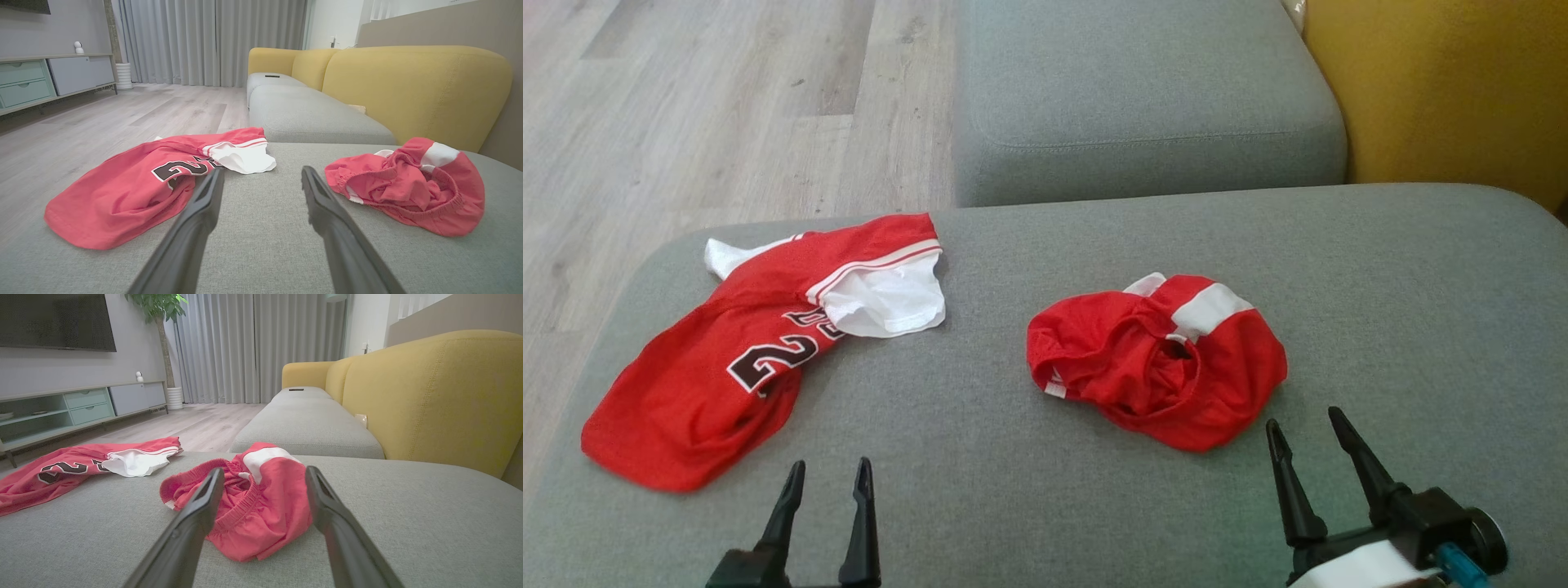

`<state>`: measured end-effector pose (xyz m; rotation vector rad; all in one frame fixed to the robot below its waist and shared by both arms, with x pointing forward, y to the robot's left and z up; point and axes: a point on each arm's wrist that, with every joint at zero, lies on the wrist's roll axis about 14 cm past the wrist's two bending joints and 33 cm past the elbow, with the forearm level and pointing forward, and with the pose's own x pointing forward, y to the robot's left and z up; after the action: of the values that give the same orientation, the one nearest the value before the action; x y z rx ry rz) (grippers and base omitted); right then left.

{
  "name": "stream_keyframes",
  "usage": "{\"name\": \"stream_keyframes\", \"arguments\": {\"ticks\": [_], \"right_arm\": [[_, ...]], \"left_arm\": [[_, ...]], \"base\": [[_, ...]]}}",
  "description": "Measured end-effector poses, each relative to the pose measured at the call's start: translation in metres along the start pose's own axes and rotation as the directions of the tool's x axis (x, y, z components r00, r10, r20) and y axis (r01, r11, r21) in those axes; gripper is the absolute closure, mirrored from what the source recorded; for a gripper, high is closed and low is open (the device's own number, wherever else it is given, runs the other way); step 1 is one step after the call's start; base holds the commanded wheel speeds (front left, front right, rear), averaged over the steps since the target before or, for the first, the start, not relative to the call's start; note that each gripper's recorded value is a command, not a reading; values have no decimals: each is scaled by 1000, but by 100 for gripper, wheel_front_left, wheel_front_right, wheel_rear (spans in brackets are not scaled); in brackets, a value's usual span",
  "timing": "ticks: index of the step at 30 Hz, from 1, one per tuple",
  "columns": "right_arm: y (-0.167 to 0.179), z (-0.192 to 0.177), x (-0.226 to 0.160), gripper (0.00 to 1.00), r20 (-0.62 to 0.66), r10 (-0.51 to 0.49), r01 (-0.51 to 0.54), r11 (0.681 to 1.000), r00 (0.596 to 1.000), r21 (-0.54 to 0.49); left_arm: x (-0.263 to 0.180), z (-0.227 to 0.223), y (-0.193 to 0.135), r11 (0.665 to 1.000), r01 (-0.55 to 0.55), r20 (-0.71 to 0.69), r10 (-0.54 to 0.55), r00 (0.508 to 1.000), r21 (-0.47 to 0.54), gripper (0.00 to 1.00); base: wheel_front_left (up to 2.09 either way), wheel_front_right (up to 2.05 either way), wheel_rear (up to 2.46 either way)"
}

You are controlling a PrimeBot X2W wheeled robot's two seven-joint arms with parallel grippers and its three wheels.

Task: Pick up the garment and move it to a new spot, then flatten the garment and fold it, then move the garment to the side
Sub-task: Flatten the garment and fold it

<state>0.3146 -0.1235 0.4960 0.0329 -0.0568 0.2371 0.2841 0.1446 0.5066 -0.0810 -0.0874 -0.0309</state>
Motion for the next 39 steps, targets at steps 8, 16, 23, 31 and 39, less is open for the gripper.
{"name": "stream_keyframes", "arguments": {"ticks": [8, 16, 23, 31, 39], "right_arm": [[0, 0, 1, 0, -2, 2, -2, 1000, 1000, -8], [-2, -3, 1, 0, -10, -5, 5, 1000, 1000, -4], [-5, -9, 4, 0, -30, -13, 13, 1000, 999, 1], [-11, -15, 19, 0, -57, -8, 7, 1000, 998, -7], [-32, -18, 44, 0, -67, -26, 24, 999, 997, -38]], "left_arm": [[-1, -1, -1, 1000, 1, -4, -1, 1000, -1, 0], [0, -4, -2, 1000, -1, -14, 1, 1000, 0, 0], [2, -25, -27, 993, 86, -86, -92, 992, -77, 0], [46, -27, -122, 884, 397, -83, -427, 900, -246, 0], [78, -40, -210, 706, 557, -194, -679, 708, -438, 0]], "base": [[0, 0, 0], [0, 0, 0], [0, 0, 0], [0, 0, 0], [0, 0, 0]]}}
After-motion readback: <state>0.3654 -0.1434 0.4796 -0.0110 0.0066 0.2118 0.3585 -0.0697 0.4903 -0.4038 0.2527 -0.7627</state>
